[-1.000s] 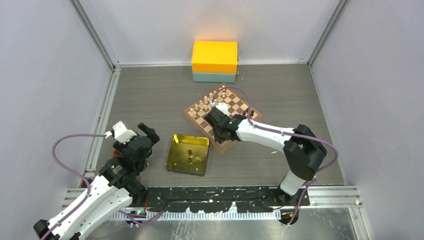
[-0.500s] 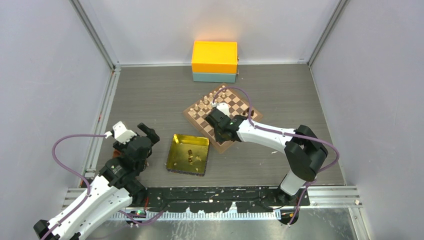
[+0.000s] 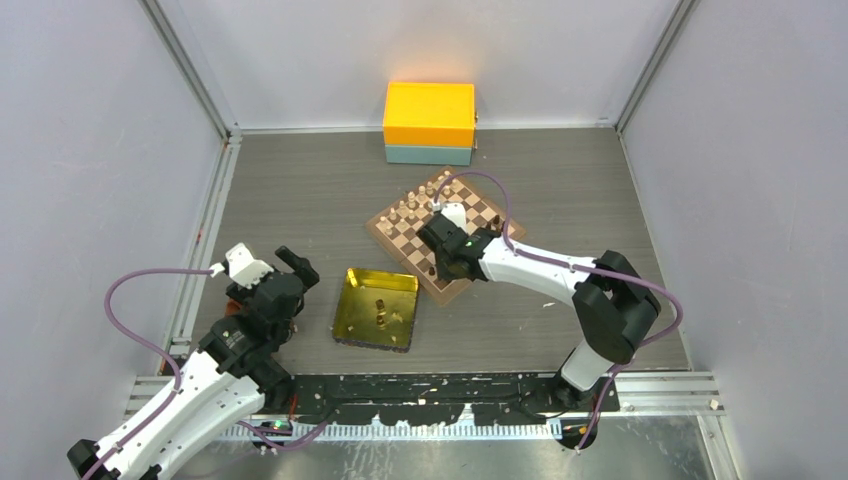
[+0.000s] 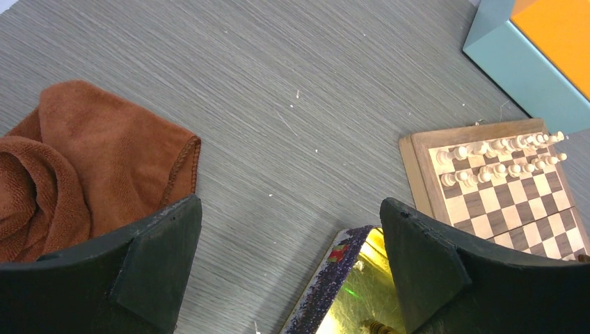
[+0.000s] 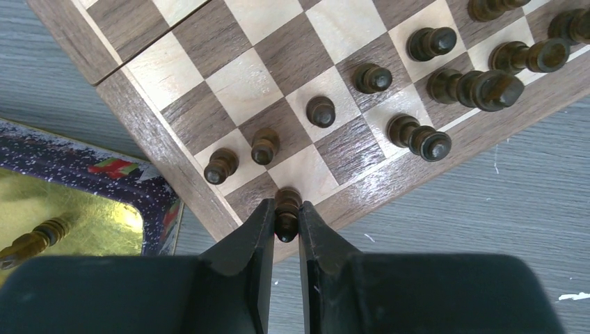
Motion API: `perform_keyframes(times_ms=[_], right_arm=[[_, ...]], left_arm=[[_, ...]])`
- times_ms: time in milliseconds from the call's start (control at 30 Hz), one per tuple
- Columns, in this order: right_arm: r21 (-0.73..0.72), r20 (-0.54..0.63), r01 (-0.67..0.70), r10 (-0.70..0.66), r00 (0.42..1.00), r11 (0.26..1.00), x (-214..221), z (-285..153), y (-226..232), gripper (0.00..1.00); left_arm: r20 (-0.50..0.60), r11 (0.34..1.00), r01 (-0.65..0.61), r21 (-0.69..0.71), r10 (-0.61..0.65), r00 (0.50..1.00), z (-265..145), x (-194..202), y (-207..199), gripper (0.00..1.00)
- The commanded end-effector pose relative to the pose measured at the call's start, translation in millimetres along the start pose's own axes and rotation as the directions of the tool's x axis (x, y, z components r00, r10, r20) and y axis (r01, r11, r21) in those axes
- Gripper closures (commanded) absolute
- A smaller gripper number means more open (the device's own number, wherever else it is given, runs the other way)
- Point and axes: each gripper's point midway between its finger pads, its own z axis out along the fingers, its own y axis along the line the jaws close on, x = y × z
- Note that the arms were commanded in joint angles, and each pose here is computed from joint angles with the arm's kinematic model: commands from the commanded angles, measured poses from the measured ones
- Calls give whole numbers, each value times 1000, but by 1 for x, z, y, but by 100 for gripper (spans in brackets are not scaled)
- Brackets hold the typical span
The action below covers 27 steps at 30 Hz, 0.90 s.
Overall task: Set up the chess pieces on the board
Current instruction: Place the chess piece on the chessboard.
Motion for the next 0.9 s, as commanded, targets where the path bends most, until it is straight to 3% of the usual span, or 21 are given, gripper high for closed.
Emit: perform_keyframes(times_ms=[0,867], right_arm=[[-1,68,-32,32,997,999,-19,-9,-5,99],[63,77,-67,62,995,996,-36,8,-30,99]], left_arm=[[32,999,41,7,-41,999,1,-7,-4,0],[33,999,40,6,-41,999,2,-6,-4,0]])
